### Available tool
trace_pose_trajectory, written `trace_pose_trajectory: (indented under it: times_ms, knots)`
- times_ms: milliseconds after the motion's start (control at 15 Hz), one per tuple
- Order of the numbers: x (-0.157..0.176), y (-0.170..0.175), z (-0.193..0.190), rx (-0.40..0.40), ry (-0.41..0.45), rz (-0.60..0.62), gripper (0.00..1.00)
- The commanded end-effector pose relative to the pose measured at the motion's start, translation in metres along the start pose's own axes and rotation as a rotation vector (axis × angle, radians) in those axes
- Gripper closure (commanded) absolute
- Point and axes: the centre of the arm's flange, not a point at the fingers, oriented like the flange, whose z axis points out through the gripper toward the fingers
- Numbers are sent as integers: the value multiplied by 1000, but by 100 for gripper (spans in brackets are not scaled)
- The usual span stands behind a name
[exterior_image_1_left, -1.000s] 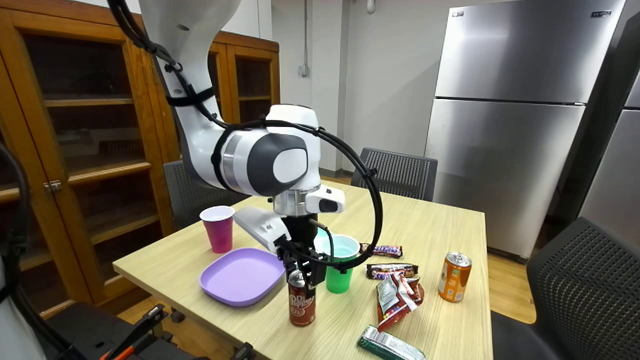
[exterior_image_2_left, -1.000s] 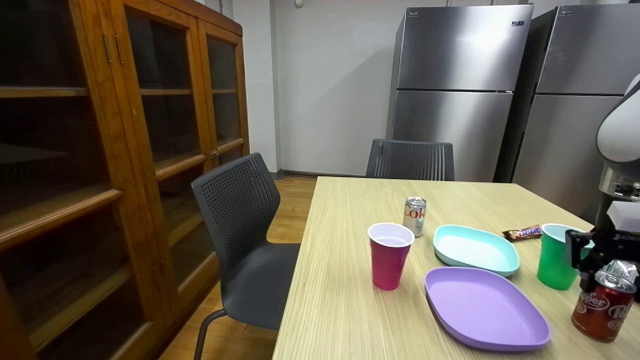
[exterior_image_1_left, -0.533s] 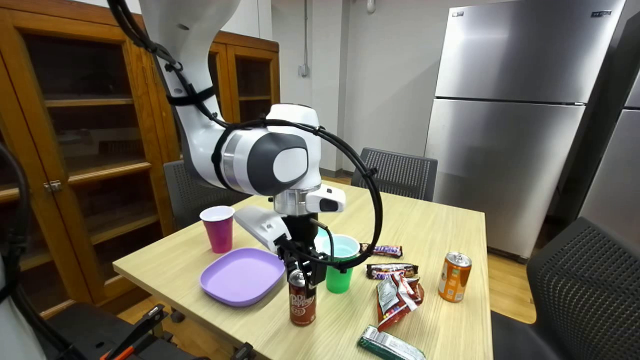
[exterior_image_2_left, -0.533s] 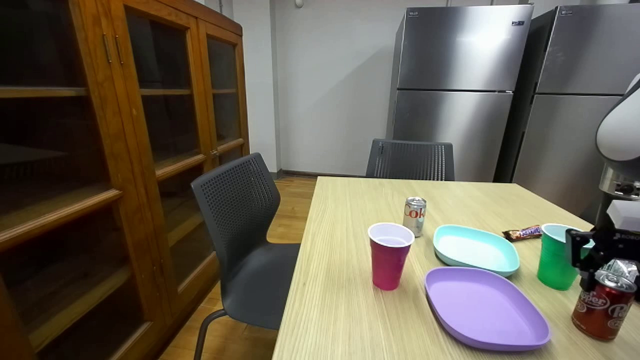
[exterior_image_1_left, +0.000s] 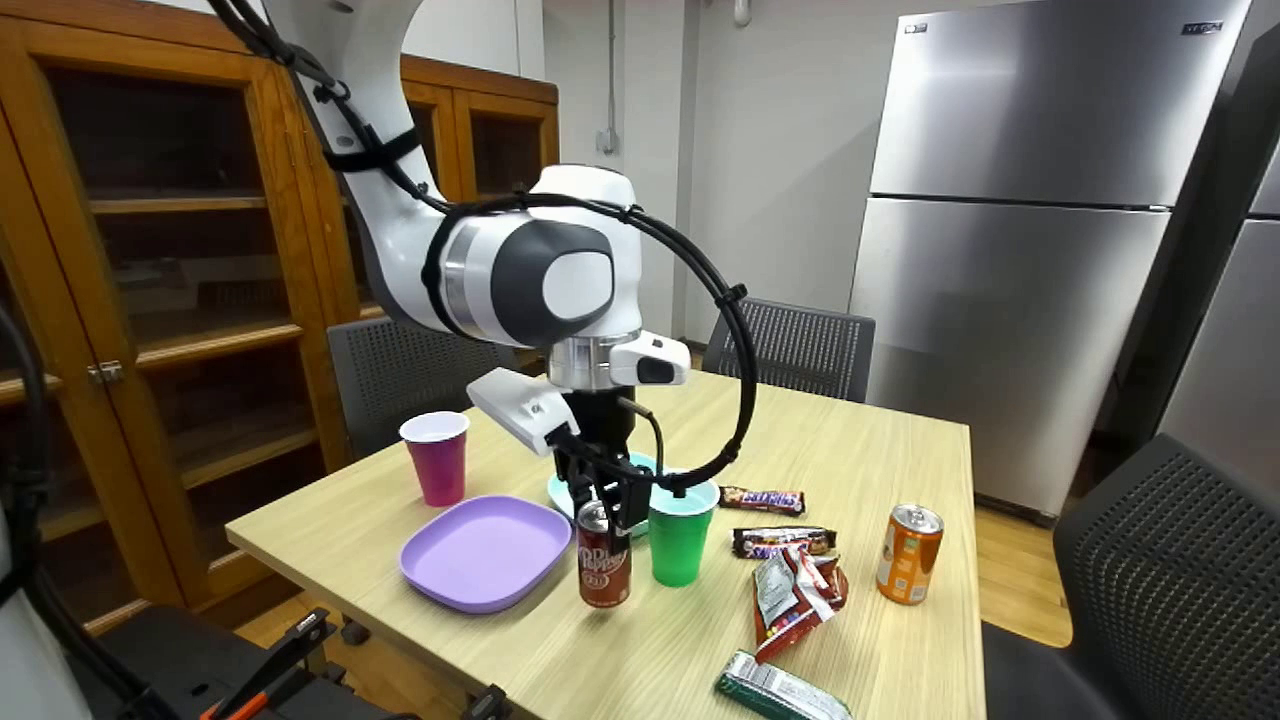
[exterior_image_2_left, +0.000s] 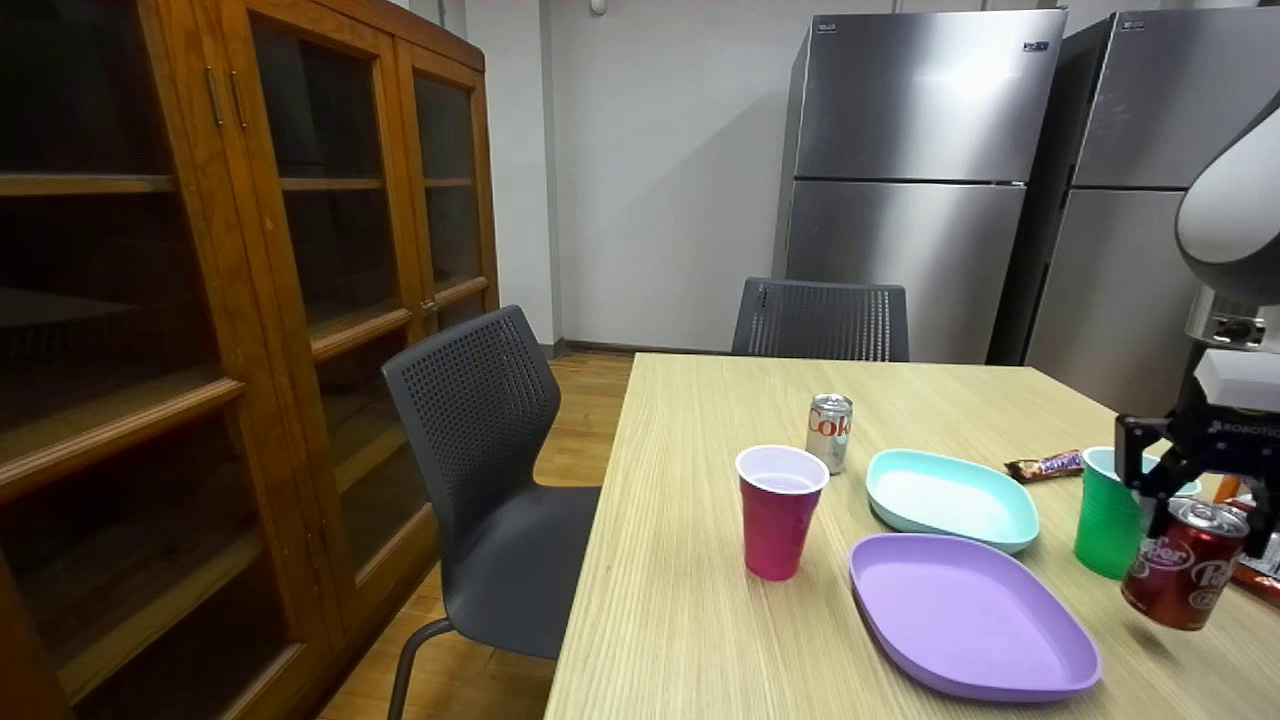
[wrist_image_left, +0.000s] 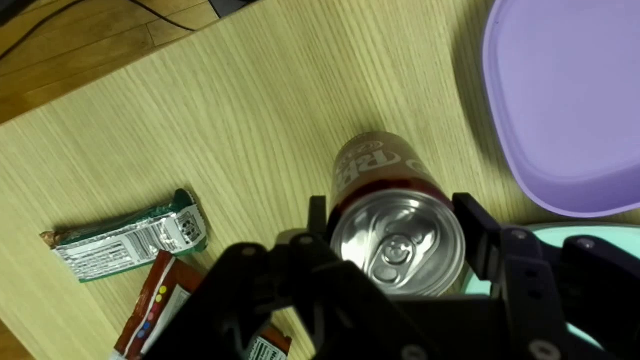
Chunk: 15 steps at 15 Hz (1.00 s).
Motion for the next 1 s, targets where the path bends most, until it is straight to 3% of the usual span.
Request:
trace_pose_trajectory:
  times_ms: [0,400,933]
  knots:
    - [6,-26,-27,24,12,-20,62]
    - [28,-71,-44,57,53,-77,62]
    - [67,-102,-45,53,70,-124,62]
